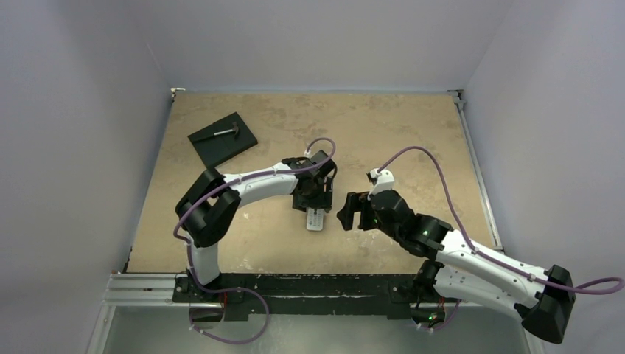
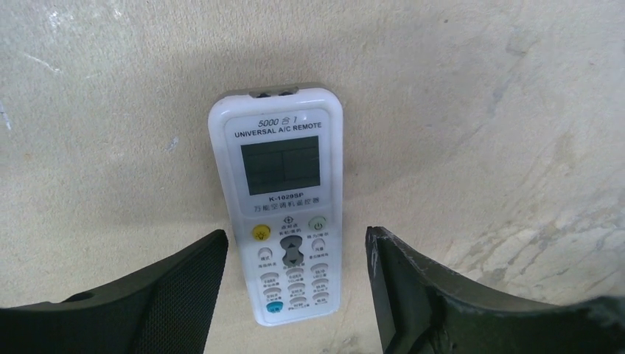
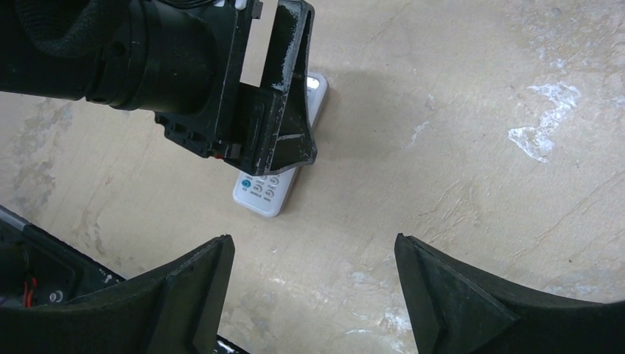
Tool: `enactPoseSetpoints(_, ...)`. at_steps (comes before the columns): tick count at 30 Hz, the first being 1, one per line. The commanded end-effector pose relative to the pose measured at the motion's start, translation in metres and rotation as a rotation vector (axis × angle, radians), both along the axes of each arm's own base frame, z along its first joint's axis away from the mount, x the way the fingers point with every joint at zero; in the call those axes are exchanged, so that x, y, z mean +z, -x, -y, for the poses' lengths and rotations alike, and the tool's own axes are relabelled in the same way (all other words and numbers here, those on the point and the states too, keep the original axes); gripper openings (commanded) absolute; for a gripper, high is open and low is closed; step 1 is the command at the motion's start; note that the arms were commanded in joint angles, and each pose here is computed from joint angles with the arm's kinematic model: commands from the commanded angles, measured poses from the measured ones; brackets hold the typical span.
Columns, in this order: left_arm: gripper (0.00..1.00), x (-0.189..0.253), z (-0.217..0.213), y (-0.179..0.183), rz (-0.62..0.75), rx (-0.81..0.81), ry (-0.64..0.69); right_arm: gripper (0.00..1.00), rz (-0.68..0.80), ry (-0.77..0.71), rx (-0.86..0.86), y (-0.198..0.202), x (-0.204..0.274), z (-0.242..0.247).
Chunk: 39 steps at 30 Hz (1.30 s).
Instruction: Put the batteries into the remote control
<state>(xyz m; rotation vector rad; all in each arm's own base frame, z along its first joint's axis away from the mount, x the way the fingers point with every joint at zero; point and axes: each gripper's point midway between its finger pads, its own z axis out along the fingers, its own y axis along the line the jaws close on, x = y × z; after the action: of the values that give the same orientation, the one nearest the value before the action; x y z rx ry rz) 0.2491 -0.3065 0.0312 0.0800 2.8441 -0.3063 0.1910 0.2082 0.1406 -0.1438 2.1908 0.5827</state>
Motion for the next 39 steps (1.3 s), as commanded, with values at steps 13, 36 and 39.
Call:
enactPoseSetpoints(13, 0.99, 0.122, -0.018, -0.016, 0.315, 0.009, 0.132, 0.98, 0.137, 0.065, -0.064, -0.018, 0.05, 0.02)
enactPoseSetpoints(36, 0.99, 0.21, -0.13, -0.023, 0.738, 0.093, -0.101, 0.99, 0.177, 0.159, -0.123, -0.053, 0.081, 0.058)
enactPoseSetpoints(39, 0.99, 0.21, -0.139, -0.016, 0.747, 0.082, -0.105, 0.99, 0.181, 0.155, -0.087, -0.053, 0.085, 0.061)
